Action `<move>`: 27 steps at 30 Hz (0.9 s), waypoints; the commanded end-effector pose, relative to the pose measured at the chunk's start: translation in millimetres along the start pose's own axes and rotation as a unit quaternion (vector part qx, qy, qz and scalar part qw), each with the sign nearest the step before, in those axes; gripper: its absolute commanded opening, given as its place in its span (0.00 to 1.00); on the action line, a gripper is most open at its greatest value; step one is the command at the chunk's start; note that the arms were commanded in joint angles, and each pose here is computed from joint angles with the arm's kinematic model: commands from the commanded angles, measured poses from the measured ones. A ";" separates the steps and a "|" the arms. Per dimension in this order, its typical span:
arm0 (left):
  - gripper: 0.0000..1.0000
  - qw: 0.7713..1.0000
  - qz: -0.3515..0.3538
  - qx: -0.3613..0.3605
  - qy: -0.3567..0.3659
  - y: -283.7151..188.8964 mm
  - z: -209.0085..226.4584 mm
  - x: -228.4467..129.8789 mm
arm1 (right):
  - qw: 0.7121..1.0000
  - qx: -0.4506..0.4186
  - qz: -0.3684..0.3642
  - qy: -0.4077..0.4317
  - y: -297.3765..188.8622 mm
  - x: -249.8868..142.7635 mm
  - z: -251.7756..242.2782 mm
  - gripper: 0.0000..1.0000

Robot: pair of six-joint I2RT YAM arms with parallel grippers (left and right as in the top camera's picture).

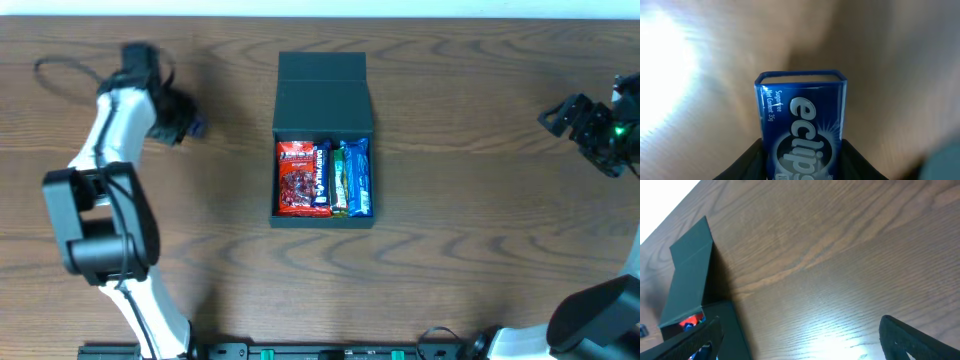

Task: Pack container
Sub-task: 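Lower the Eclipse tin into the box and release it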

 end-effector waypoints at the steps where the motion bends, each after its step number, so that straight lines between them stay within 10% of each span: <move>1: 0.06 0.982 -0.038 -0.016 0.182 -25.6 -53.1 -41.0 | 1.000 -0.002 -0.007 0.006 -1.9 4.0 -2.1 0.99; 4: 0.06 0.943 -0.040 -0.002 0.330 -45.9 -78.3 -101.3 | 1.000 -0.006 -0.007 0.004 -1.9 4.2 -3.1 0.99; 9: 0.06 0.922 0.020 0.061 0.381 -43.9 -56.0 -176.0 | 1.000 -0.013 -0.008 0.001 -1.9 4.7 -4.6 0.99; 27: 0.06 0.867 0.082 0.149 0.469 -41.9 -6.5 -255.9 | 0.999 -0.017 -0.035 -0.022 -2.5 15.0 -5.3 0.99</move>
Point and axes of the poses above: each gripper's point midway between its finger pads, its own y axis out along the fingers, its own z axis along the line the jaws close on, x = y × z, the point moved 6 cm from there along -y, back along the fingers, and after that the axes turned 7 degrees about -y, right-handed, at the moved point
